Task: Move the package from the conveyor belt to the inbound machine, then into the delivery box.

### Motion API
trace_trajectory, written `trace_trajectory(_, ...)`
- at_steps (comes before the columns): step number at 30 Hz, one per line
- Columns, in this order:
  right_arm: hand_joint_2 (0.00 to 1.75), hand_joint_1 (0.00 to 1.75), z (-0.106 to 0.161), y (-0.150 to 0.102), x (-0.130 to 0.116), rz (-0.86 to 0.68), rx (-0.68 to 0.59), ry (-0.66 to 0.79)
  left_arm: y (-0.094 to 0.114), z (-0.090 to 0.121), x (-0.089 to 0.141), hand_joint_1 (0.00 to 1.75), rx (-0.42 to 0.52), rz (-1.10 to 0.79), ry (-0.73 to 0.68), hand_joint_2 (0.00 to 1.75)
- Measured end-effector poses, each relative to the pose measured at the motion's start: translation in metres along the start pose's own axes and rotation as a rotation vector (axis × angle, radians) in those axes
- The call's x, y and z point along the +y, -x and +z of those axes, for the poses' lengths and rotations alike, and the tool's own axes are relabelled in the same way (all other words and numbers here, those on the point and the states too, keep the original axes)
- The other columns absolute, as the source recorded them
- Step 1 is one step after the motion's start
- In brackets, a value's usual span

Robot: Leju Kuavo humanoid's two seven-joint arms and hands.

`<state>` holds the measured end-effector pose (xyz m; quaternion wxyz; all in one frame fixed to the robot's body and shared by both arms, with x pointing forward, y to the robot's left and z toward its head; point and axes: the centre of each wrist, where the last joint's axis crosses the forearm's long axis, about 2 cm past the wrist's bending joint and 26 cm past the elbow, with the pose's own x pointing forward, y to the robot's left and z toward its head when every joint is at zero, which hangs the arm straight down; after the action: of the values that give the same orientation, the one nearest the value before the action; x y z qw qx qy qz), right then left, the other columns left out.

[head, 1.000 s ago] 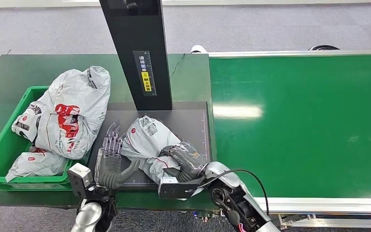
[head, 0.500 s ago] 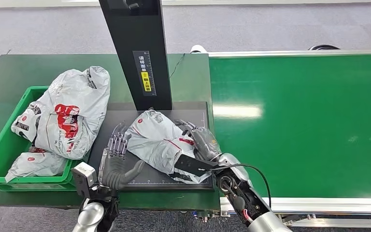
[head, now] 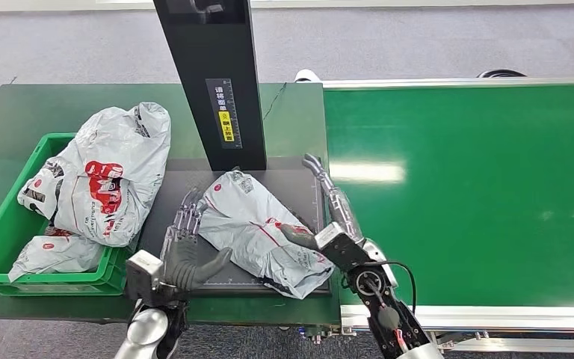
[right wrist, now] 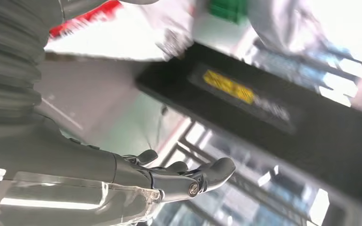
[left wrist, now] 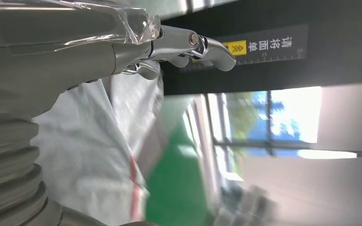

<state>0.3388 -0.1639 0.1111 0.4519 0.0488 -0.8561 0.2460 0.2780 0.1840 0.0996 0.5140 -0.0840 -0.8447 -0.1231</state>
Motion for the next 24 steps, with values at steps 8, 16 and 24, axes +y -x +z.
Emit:
trace_trajectory(8, 1.75, 0.0, -0.001, -0.013, -0.011, -0.019, -0.057, 0.103, -0.003, -0.006, -0.005, 0.0, -0.014, -0.153, 0.04, 1.75)
trace_trajectory(16, 1.75, 0.0, 0.017, -0.012, -0.019, -0.215, -0.009, 0.21, -0.005, -0.013, -0.014, 0.0, 0.012, -0.365, 0.145, 1.75)
trace_trajectory(24, 1.75, 0.0, 0.049, -0.005, -0.022, -0.474, 0.049, 0.288, -0.004, -0.018, -0.021, 0.0, 0.057, -0.615, 0.192, 1.75)
